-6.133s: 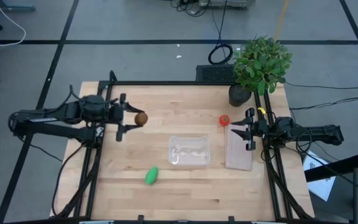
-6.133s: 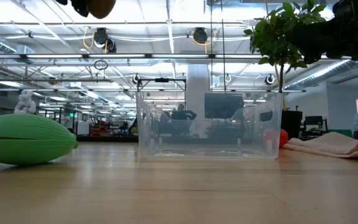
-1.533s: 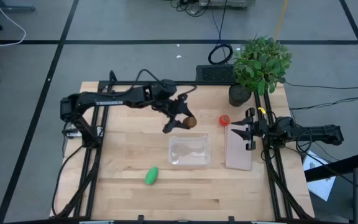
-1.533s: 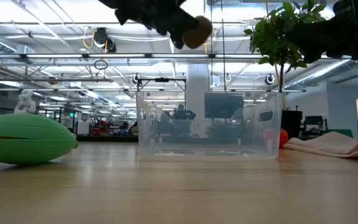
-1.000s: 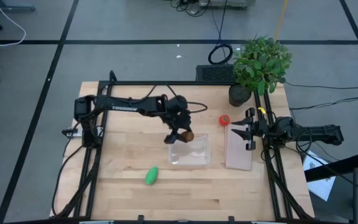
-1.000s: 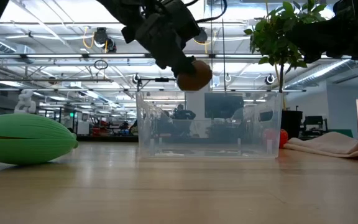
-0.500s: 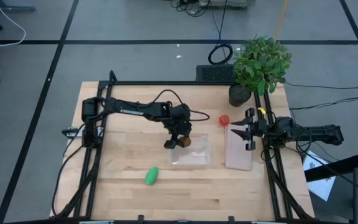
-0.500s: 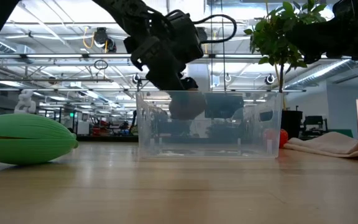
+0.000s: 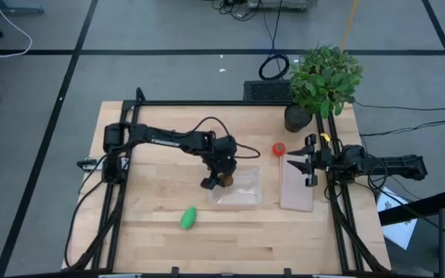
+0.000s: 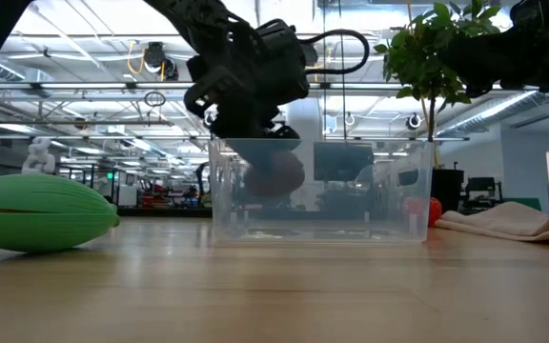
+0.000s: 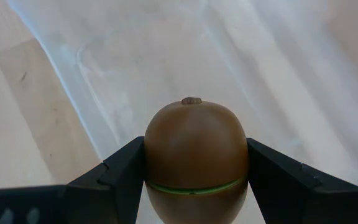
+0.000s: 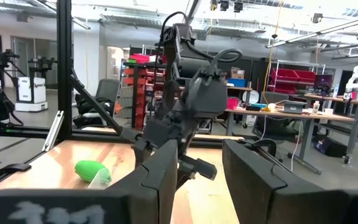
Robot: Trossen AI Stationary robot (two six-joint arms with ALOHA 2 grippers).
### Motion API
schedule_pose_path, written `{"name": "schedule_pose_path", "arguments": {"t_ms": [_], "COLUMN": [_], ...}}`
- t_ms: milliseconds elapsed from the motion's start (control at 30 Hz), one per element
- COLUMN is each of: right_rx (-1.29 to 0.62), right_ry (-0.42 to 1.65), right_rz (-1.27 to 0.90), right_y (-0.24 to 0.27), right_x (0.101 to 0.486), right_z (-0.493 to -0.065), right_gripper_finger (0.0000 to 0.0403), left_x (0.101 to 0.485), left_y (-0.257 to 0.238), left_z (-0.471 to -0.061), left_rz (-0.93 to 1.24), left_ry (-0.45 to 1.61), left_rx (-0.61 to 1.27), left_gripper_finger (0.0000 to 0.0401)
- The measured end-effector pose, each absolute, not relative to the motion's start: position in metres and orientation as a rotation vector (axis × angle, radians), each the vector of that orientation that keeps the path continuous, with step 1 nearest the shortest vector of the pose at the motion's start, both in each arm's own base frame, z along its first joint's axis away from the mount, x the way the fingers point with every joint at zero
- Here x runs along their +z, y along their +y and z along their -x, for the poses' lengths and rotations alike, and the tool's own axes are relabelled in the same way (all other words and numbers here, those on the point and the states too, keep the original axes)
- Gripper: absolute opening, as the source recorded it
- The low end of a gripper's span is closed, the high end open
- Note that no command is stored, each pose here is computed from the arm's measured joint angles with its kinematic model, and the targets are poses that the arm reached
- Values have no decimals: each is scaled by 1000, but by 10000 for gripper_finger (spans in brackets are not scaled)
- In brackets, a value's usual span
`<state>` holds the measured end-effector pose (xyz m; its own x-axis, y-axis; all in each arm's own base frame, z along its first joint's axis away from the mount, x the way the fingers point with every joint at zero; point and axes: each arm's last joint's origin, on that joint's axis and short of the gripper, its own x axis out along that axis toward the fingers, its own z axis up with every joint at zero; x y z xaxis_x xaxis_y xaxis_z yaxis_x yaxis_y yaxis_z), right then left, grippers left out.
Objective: Pick and placing Produce into tupperware
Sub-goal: Put the kiwi into the transparent bin
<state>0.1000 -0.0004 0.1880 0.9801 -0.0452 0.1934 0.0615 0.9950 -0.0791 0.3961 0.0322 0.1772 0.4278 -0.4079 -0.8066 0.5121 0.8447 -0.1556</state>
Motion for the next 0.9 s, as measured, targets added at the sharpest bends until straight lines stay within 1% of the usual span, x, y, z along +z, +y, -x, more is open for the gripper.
{"name": "schedule_pose_path", "arguments": {"t_ms": [200, 467, 600, 900], "right_rx": [-54, -54, -54, -54], "right_ry": [-193, -193, -193, -193], "right_rz": [86, 87, 87, 88], "right_y": [0, 0, 0, 0], "right_x": [188, 188, 188, 188], "right_z": [-100, -100, -100, -100], "right_gripper_finger": [121, 121, 121, 121], "left_x": [175, 174, 173, 173], "left_y": [14, 3, -2, -11], "left_z": [-397, -396, -394, -393], "left_rz": [-331, -419, -522, -693], "left_ry": [1009, 1009, 1026, 988], "left_rx": [-558, -601, -624, -737], "left_gripper_finger": [239, 239, 239, 239]}}
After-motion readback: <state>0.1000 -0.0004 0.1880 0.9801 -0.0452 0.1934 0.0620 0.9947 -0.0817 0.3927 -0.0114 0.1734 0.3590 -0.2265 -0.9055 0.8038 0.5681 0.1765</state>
